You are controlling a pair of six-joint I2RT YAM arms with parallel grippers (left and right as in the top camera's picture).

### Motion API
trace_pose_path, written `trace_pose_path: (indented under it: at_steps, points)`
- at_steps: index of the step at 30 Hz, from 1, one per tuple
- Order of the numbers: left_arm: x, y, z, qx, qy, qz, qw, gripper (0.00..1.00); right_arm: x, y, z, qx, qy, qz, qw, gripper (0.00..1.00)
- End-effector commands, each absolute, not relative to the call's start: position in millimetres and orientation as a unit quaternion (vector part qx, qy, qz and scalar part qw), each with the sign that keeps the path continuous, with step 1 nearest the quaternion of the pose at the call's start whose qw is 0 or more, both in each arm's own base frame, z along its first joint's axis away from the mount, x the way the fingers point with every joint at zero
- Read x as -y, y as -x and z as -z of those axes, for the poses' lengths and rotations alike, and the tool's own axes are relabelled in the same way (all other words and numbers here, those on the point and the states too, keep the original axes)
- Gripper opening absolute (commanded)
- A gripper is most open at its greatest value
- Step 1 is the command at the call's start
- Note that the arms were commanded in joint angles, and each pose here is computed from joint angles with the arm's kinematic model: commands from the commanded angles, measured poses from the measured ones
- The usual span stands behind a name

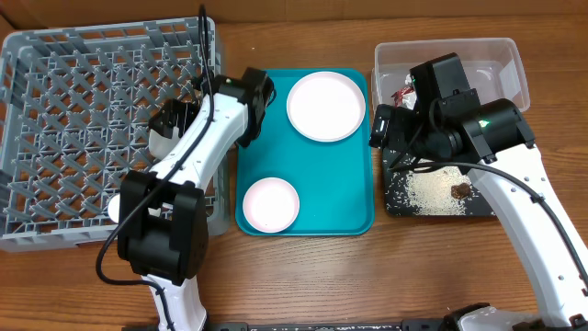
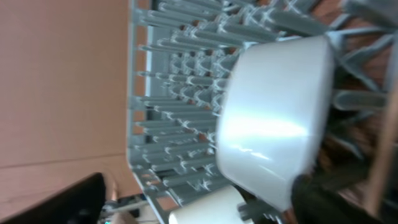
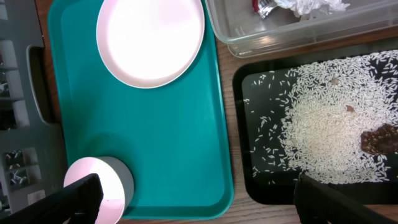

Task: Sort waste into correct bins and load items into the dishwasher
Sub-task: 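Move the left gripper to the pink bowl and grasp its rim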

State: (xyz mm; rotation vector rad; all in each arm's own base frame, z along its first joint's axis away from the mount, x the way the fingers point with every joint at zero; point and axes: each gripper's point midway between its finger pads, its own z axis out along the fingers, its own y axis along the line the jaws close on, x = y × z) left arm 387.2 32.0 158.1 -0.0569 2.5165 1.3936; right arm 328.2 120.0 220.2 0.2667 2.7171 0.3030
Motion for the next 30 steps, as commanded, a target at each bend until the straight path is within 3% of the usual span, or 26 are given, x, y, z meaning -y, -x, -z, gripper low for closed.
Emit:
trace_pose_path:
  at_steps: [1,6,9,12,14,20,30]
  points:
    - [-3,-393,-186,-0.908,0.051,-0.381,0.167,1.00,-118,-330,-226,-0.967,-0.099,-0.108,0.207,1.00]
    - [41,-389,-226,-0.954,0.070,-0.214,0.196,1.00,-118,-329,-225,-0.968,-0.099,-0.107,0.203,1.00]
    - [81,-376,-244,-0.979,-0.002,-0.085,0.187,1.00,-117,-327,-225,-0.969,-0.099,-0.106,0.201,1.00]
    - [109,-355,-255,-0.985,-0.029,0.012,0.171,0.95,-117,-327,-225,-0.969,-0.099,-0.106,0.201,1.00]
    - [117,-338,-254,-0.989,-0.033,0.041,0.141,0.85,-117,-328,-225,-0.969,-0.099,-0.106,0.202,1.00]
    - [126,-298,-203,-0.999,-0.020,0.017,0.037,0.76,-118,-329,-225,-0.968,-0.099,-0.107,0.203,1.00]
    - [107,-283,-94,-0.997,0.042,-0.068,0.010,0.69,-117,-328,-225,-0.969,-0.099,-0.106,0.201,1.00]
